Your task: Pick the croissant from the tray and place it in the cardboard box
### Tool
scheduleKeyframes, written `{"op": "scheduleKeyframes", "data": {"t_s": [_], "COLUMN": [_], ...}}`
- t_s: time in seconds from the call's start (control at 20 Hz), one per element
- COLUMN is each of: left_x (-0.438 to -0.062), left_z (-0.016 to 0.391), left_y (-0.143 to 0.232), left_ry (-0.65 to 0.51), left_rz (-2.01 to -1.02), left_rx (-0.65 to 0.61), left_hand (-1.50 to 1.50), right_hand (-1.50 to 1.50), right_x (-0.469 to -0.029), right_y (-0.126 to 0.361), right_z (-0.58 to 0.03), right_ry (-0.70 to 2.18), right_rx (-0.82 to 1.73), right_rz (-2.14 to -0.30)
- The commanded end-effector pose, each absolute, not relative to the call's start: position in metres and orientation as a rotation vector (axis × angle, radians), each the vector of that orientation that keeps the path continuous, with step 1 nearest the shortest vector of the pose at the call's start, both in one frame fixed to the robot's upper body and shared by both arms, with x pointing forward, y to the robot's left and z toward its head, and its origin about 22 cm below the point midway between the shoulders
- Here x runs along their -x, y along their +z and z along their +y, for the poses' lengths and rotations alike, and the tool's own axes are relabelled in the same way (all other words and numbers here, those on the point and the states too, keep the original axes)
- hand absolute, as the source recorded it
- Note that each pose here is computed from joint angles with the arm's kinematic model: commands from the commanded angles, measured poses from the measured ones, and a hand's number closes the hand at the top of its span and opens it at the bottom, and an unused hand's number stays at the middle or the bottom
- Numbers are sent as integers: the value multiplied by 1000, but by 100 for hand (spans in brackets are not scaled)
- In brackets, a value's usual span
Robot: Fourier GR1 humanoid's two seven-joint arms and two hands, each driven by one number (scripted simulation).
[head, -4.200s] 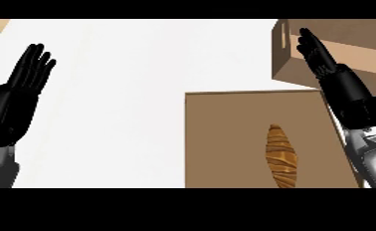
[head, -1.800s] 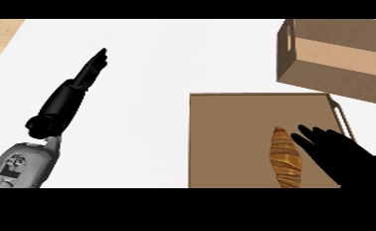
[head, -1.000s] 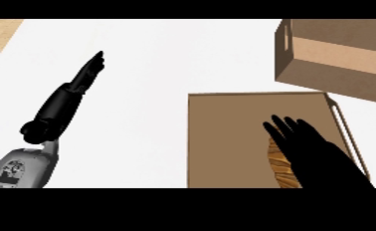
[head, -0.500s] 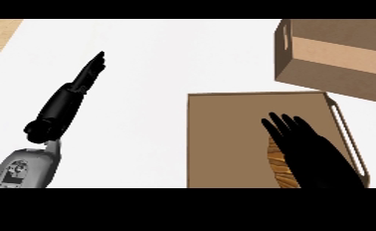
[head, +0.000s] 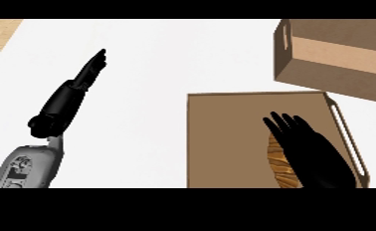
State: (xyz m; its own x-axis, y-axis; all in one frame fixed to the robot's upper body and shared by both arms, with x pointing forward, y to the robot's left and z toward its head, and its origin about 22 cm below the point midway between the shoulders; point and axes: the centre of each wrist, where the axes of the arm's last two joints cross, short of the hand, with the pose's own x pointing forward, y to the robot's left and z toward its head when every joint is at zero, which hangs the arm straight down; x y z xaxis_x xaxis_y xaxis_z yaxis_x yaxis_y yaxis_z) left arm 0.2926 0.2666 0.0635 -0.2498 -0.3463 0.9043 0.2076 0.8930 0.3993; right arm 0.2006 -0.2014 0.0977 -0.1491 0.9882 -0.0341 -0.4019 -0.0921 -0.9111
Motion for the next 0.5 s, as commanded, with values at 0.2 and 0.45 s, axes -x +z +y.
{"op": "scheduleKeyframes", "data": {"t_s": [0.2, 0.45], "left_x": [-297, -301], "left_z": [287, 271], "left_y": [54, 52], "left_ry": [-519, -523], "left_rz": [-1717, -1751], "left_rx": [-99, -92], "left_hand": [0, 0], "right_hand": [-150, -150], "right_x": [-219, -201], "right_y": [76, 63], "right_z": [-242, -226], "right_ry": [1508, 1548], "right_rx": [894, 838], "right_rz": [-926, -923]}}
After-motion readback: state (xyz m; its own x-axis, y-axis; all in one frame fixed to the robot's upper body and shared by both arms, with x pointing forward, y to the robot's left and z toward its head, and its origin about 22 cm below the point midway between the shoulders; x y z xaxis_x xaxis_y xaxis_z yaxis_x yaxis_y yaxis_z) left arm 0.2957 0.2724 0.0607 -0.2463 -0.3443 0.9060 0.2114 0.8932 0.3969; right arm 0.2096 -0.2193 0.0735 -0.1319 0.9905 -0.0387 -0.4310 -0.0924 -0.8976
